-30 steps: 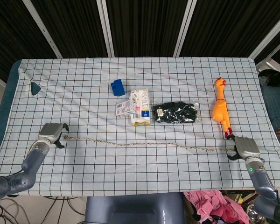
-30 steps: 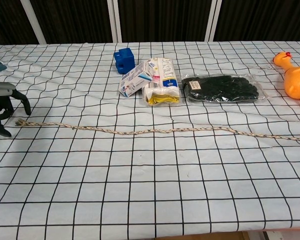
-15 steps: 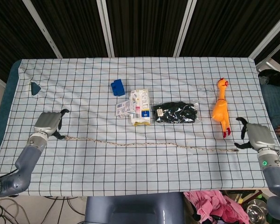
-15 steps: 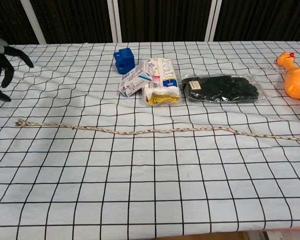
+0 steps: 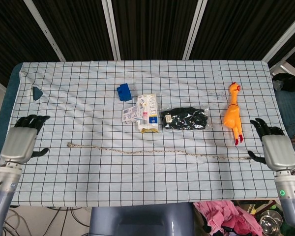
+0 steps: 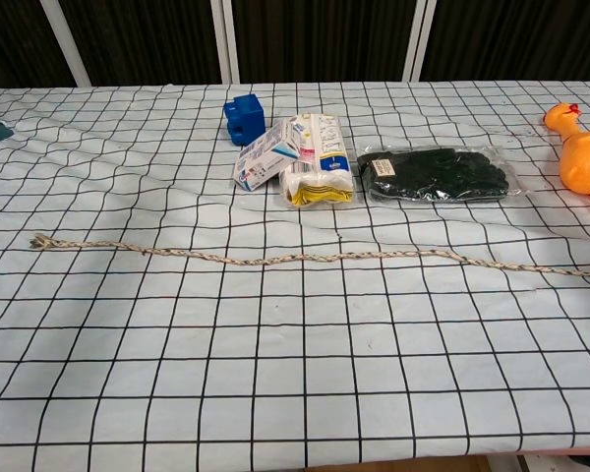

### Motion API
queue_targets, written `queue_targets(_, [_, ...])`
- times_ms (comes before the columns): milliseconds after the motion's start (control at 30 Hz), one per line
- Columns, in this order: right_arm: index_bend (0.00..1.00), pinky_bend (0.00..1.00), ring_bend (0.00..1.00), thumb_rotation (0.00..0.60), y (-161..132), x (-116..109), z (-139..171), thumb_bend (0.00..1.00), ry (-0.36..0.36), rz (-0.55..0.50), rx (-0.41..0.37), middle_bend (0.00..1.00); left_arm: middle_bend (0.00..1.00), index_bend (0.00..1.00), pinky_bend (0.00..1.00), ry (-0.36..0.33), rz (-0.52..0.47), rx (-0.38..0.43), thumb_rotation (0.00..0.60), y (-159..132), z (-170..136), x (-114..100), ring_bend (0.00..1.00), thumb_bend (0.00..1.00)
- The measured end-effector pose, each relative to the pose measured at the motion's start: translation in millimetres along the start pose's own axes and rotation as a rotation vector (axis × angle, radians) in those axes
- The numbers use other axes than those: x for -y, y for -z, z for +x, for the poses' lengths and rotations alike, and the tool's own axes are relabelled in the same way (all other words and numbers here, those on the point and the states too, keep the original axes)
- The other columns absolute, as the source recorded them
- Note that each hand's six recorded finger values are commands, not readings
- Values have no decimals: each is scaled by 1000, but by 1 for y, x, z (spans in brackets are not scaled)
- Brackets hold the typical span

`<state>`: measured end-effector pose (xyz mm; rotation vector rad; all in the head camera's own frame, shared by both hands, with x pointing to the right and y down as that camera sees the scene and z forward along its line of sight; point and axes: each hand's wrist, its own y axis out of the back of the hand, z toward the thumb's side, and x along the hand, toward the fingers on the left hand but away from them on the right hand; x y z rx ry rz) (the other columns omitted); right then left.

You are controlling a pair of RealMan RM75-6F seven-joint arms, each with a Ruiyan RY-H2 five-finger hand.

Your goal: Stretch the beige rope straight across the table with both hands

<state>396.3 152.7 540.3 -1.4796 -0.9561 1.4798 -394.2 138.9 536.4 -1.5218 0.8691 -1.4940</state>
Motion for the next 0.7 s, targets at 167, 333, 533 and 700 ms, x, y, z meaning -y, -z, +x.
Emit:
queue_targets(167, [130, 238, 282, 600, -5, 19, 38, 127, 28, -5, -26, 117, 144, 163, 34, -11, -59, -50, 600, 31, -54, 17, 24, 50])
queue_targets(333, [128, 238, 282, 600, -4, 39, 66, 127, 23, 0, -30, 117, 133, 163, 21, 29, -125, -9, 600, 40, -85, 38, 23, 50])
queue_targets(533, [124, 238, 282, 600, -3, 44, 75, 127, 24, -1, -35, 117, 105, 145, 12, 47, -137, -20, 600, 51, -107, 53, 0, 50])
queue_targets(700, [120, 238, 283, 600, -2, 42, 76, 129, 30, -16, -22, 117, 104, 140, 12, 11, -146, -24, 600, 53, -109, 49, 0, 50])
